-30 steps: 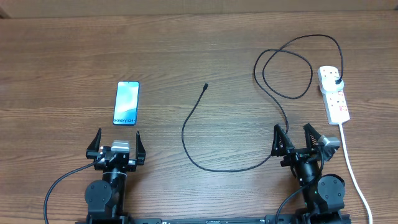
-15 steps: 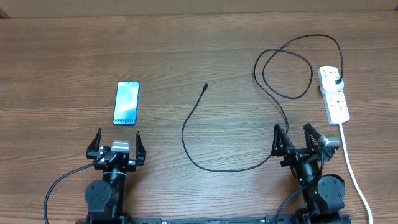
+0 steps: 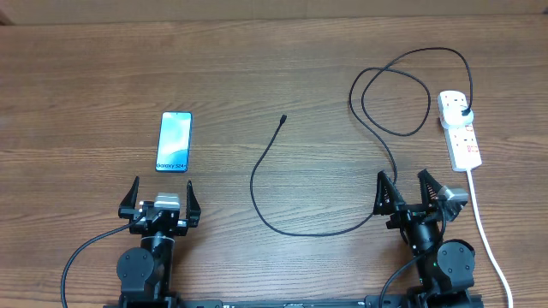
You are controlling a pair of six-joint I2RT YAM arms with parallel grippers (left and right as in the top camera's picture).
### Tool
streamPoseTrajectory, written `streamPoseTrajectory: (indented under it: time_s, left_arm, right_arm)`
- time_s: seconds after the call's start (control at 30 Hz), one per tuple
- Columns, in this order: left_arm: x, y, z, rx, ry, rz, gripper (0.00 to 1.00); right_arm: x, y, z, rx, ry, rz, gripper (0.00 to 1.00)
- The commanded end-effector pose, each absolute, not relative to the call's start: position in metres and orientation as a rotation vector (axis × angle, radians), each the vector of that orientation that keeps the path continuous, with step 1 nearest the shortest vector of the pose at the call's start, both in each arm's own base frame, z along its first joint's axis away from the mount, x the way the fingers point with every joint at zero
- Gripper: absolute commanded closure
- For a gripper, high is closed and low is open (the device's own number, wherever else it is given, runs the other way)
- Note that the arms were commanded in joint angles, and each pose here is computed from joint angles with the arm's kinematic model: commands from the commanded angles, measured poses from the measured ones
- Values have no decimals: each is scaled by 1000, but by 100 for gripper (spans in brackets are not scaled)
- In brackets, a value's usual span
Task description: Plug charger to phone and switch on socket
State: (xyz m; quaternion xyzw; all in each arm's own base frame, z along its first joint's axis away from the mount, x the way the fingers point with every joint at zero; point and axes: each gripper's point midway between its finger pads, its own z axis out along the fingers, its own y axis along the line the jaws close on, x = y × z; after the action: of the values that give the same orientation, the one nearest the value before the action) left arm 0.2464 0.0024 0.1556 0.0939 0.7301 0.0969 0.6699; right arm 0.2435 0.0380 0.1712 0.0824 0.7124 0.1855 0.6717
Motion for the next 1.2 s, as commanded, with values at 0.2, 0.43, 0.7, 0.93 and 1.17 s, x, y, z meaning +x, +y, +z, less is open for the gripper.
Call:
streamPoseTrajectory:
  time_s: [0.2,0.43,0.7,0.93,1.17]
  left_arm:
    - [246,-5,158,261,1620,198,0]
    - [246,-18,157,146,1637,-27,0]
    - [239,-30,203,180,1548,-100,0]
    - [240,-24,258,139,1528,-80,0]
    - [264,-29,298,143,1621,-128,0]
  right_arm:
    - [244,38,170,187,1600,420,0]
    - [244,38,170,187,1600,420,0]
    - [244,38,170,187,1600,420,0]
    - [244,38,170,187,1600,420,0]
    - [244,38,170,187,1600,420,0]
